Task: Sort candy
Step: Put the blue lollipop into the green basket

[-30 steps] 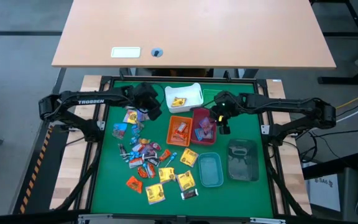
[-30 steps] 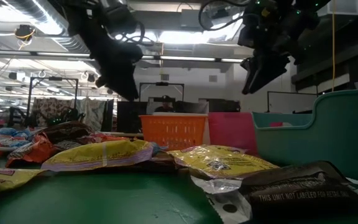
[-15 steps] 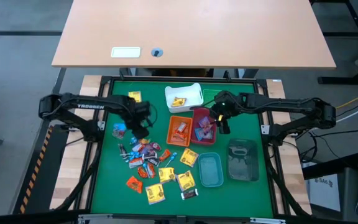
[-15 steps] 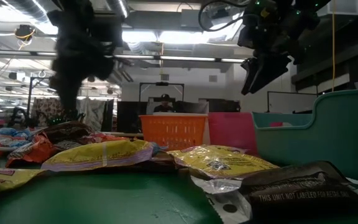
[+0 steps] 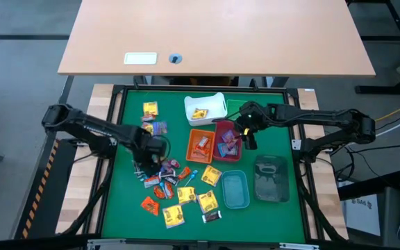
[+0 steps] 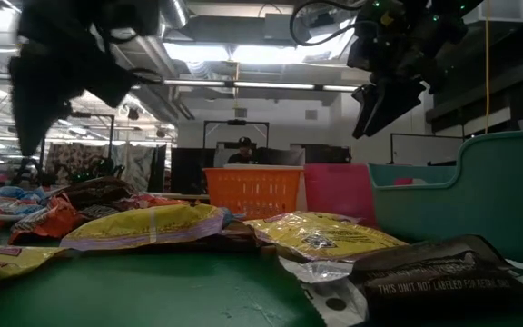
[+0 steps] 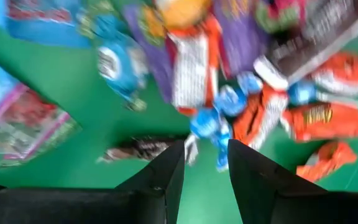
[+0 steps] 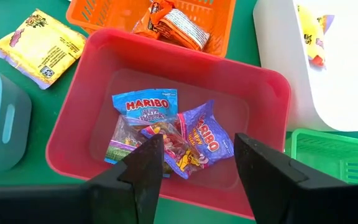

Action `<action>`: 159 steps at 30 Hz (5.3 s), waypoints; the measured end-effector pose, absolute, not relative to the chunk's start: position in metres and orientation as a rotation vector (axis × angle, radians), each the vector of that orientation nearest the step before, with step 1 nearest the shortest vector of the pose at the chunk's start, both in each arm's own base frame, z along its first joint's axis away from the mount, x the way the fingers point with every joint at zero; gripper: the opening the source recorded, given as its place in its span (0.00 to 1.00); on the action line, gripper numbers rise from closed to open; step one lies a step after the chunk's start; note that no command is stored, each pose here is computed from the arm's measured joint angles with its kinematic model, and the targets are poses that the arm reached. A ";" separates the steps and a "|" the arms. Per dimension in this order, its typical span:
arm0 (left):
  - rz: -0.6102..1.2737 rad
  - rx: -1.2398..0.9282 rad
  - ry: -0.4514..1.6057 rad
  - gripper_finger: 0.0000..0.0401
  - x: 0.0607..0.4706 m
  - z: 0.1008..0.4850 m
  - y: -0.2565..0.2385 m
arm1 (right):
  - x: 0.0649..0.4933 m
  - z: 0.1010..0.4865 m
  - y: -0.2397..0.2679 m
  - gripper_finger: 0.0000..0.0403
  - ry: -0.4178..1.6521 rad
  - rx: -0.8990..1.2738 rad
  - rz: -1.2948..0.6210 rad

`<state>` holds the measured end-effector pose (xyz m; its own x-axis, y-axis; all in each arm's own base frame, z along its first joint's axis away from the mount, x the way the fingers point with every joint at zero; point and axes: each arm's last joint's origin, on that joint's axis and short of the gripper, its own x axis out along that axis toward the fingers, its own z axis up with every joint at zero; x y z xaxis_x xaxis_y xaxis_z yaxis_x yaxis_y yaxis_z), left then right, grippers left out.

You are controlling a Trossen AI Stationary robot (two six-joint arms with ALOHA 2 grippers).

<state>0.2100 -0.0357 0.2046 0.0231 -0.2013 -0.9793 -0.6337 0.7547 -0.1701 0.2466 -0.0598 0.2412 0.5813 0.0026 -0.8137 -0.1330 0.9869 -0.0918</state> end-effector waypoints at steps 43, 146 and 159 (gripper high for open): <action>0.283 -0.470 1.456 0.01 0.183 0.144 -0.074 | 0.247 0.241 -0.060 0.49 0.947 -0.149 0.080; 0.482 -0.032 0.251 0.00 0.319 0.239 0.019 | 0.317 0.276 -0.072 0.02 0.139 0.035 0.097; 0.483 -0.040 0.249 0.18 0.319 0.239 0.019 | 0.313 0.279 -0.077 0.00 0.137 0.002 0.060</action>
<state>0.3188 0.0194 0.2395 0.8559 0.4545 -0.2465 -0.4644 0.8854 0.0202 0.3131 -0.0767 0.2791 0.9889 0.0598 -0.1359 -0.0596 0.9982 0.0058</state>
